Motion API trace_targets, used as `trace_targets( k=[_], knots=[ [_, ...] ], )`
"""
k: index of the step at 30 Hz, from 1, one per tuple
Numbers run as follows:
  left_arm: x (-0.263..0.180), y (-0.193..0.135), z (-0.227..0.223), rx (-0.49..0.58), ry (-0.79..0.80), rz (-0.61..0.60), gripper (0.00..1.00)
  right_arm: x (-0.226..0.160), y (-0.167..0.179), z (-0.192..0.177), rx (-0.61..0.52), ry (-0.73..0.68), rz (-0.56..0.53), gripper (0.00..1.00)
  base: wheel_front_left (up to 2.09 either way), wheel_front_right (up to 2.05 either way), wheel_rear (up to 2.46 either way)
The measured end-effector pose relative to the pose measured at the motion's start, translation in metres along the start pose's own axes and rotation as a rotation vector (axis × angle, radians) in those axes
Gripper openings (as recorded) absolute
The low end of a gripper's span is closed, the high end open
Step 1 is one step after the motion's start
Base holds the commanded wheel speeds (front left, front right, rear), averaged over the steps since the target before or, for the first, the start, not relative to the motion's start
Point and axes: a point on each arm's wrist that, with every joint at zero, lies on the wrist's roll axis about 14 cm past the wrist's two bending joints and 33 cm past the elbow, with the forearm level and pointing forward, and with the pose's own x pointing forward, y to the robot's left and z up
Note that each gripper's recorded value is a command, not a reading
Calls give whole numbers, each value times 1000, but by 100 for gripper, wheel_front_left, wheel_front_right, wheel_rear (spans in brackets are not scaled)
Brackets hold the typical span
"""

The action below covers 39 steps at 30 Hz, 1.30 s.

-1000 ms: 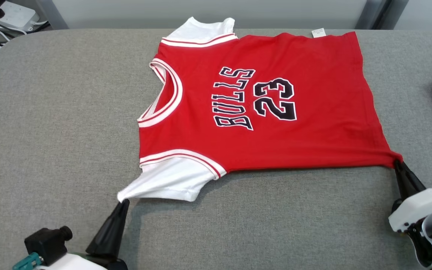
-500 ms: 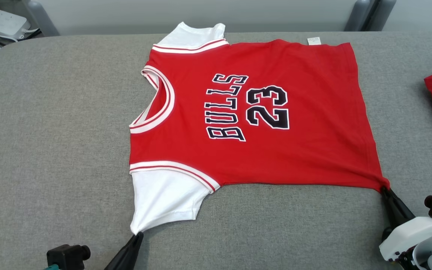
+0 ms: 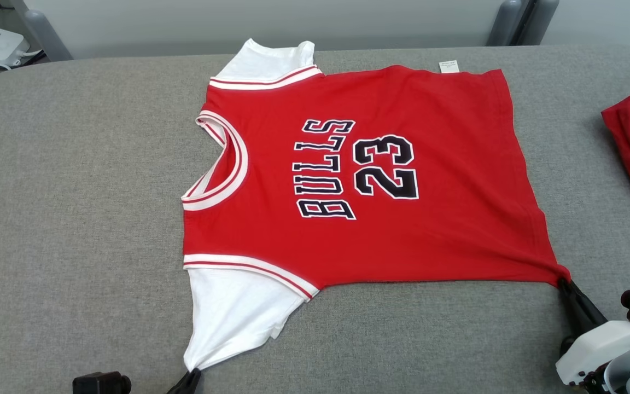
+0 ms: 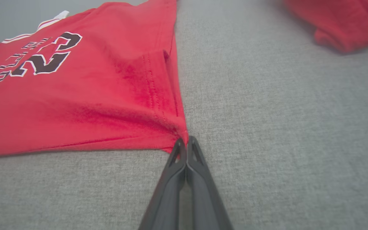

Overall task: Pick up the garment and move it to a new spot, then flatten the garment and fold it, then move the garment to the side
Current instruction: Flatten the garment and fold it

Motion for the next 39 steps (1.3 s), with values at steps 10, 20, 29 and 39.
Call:
trace_targets(
  k=[10,20,29,39],
  knots=[
    [9,22,-14,6,3,40,0,1,1,-2,-7,3,-4,32,0,0,0],
    [18,16,-21,14,-6,-5,100,-3,-6,17,-6,-66,-35,100,0,0,0],
    [4,69,31,68,-216,181,100,-14,-1,82,-54,-295,-53,100,0,0,0],
    [-45,9,180,-5,-828,139,100,-31,66,130,-31,-489,86,100,0,0,0]
  ],
)
